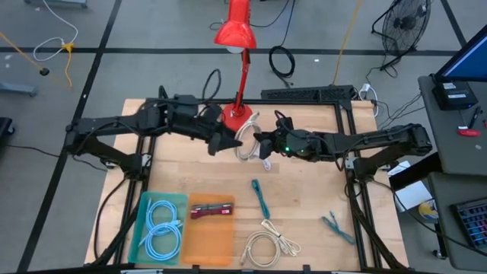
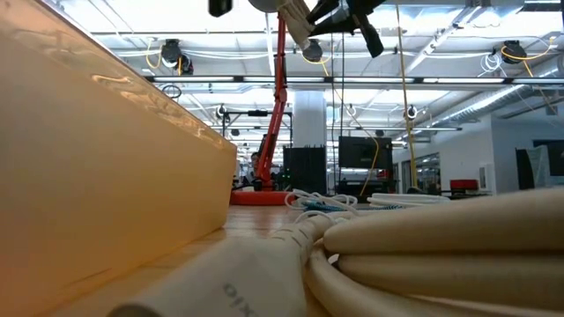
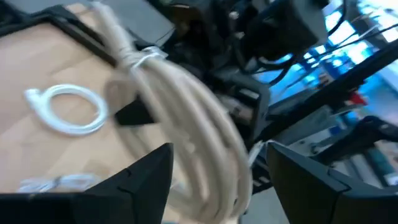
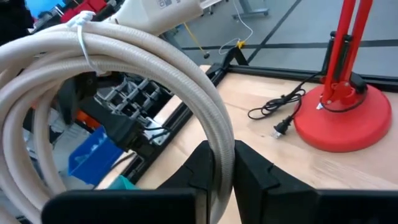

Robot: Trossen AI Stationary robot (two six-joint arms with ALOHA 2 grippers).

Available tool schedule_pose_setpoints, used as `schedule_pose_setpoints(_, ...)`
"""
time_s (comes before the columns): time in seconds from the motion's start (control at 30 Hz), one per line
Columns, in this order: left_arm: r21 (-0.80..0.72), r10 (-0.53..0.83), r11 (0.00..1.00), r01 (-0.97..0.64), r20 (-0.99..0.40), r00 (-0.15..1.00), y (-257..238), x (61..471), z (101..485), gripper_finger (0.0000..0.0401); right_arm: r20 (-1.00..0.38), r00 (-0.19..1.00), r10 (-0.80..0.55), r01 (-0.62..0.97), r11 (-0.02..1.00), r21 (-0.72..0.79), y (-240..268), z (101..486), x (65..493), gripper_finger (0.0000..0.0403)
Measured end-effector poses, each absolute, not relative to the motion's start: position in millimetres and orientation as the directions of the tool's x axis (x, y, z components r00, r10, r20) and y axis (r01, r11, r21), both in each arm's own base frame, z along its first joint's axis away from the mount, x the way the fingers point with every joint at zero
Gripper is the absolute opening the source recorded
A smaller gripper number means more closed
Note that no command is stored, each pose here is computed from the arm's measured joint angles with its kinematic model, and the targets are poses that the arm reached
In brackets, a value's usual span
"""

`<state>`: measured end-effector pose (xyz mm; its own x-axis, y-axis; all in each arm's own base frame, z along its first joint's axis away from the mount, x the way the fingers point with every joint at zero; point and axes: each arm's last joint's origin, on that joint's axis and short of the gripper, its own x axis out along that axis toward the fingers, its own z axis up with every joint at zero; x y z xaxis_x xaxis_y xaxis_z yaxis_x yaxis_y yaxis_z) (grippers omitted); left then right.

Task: Pick & Place USB Port
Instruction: Put the top brown USB cable into the blue bin

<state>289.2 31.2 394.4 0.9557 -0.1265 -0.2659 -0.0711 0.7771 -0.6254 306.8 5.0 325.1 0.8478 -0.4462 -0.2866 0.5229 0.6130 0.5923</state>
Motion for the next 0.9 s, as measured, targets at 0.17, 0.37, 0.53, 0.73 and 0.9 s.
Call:
schedule_pose_setpoints(0.17,-0.648,-0.156,0.756,-0.093,-0.317,0.936,30,302,380,0.0279,-0.353,0.801,-0.483,0.595,0.581,0.555,-4,318,304,0.0027)
schedule_pose_setpoints(0.37,-0.591,-0.033,0.775,-0.223,-0.390,0.920,28,299,375,0.0259,-0.444,0.717,-0.537,0.695,0.508,0.508,-9,307,297,0.0027)
schedule_pose_setpoints(0.53,-0.549,0.039,0.783,-0.293,-0.427,0.903,27,297,372,0.0218,-0.422,0.719,-0.552,0.691,0.503,0.519,-9,307,300,0.0027)
schedule_pose_setpoints(0.73,-0.525,0.099,0.775,-0.350,-0.447,0.889,29,301,367,0.0189,-0.422,0.721,-0.550,0.689,0.506,0.518,-9,307,300,0.0027)
schedule_pose_setpoints(0.9,-0.500,0.162,0.768,-0.401,-0.455,0.876,32,304,364,0.0179,-0.416,0.725,-0.549,0.685,0.510,0.520,-9,307,301,0.0027)
